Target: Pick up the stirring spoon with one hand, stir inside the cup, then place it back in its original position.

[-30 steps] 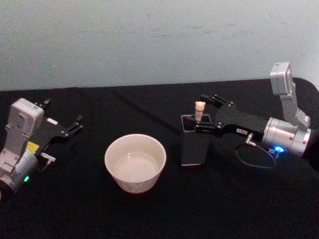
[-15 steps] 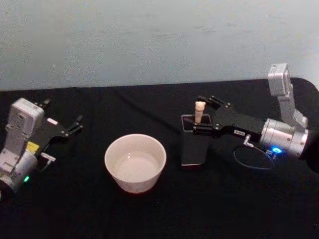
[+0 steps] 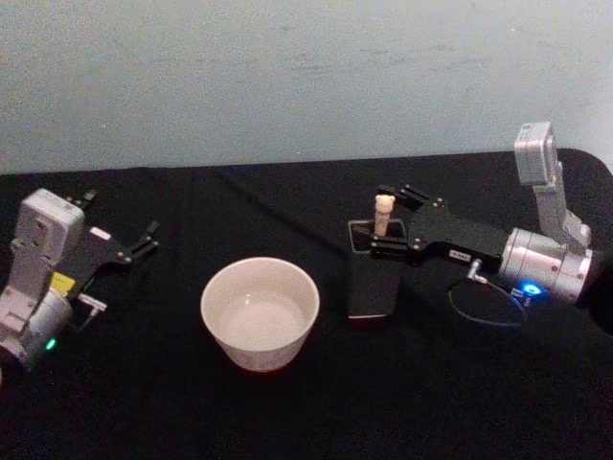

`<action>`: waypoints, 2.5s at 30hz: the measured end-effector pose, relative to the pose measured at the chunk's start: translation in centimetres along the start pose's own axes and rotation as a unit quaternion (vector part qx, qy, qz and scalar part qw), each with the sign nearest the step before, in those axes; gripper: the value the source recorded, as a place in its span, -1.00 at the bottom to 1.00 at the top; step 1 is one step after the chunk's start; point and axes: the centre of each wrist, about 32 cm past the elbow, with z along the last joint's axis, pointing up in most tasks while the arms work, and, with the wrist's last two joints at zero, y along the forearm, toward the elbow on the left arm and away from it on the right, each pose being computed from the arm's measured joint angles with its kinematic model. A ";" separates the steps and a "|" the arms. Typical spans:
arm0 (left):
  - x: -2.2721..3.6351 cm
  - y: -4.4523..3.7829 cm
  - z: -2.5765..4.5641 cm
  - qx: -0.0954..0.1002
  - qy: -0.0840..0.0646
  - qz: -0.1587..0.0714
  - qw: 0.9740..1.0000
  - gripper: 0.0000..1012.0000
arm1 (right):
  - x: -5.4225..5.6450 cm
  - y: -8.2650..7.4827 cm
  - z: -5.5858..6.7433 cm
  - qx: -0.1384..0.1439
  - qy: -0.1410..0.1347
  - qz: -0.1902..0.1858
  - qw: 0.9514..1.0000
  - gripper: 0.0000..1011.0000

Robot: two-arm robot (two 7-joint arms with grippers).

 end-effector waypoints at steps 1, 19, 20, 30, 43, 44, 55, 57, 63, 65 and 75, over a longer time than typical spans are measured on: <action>0.00 0.00 0.00 0.000 0.000 0.000 1.000 0.98 | 0.0 0.0 0.0 0.000 0.000 0.000 1.000 0.87; 0.00 0.00 0.00 0.000 0.000 0.000 1.000 0.98 | 0.0 0.0 0.0 0.000 0.001 -0.001 1.000 -0.11; 0.00 0.00 0.00 0.000 0.000 0.000 1.000 0.98 | 0.0 0.0 0.0 0.000 0.001 -0.001 1.000 -0.23; 0.00 0.00 0.00 0.000 0.000 0.000 1.000 0.98 | 0.0 0.0 0.0 0.000 0.001 -0.001 1.000 -0.58; 0.00 0.00 0.00 0.000 0.000 0.000 1.000 0.98 | -0.6 -0.1 0.3 0.001 -0.009 -0.013 1.000 -0.58; 0.00 0.00 0.00 0.000 0.000 0.000 1.000 0.98 | -0.8 -0.1 0.5 0.003 -0.014 -0.019 1.000 -0.58; 0.00 0.00 0.00 0.000 0.000 0.000 1.000 0.98 | -3.4 -0.7 2.7 0.028 -0.038 -0.067 0.997 -0.58; 0.00 0.00 0.00 0.000 0.000 0.000 1.000 0.98 | -4.0 -0.8 3.3 0.036 -0.040 -0.075 0.996 -0.58; 0.00 0.00 0.00 0.000 0.000 0.000 1.000 0.98 | -5.1 -1.3 4.7 0.058 -0.048 -0.085 0.994 -0.58; 0.00 0.00 0.00 0.000 0.000 0.000 1.000 0.98 | -5.3 -1.4 5.1 0.064 -0.052 -0.083 0.993 -0.58; 0.00 0.00 0.00 0.000 0.000 0.000 1.000 0.98 | -5.9 -1.4 7.1 0.098 -0.080 -0.075 0.989 -0.58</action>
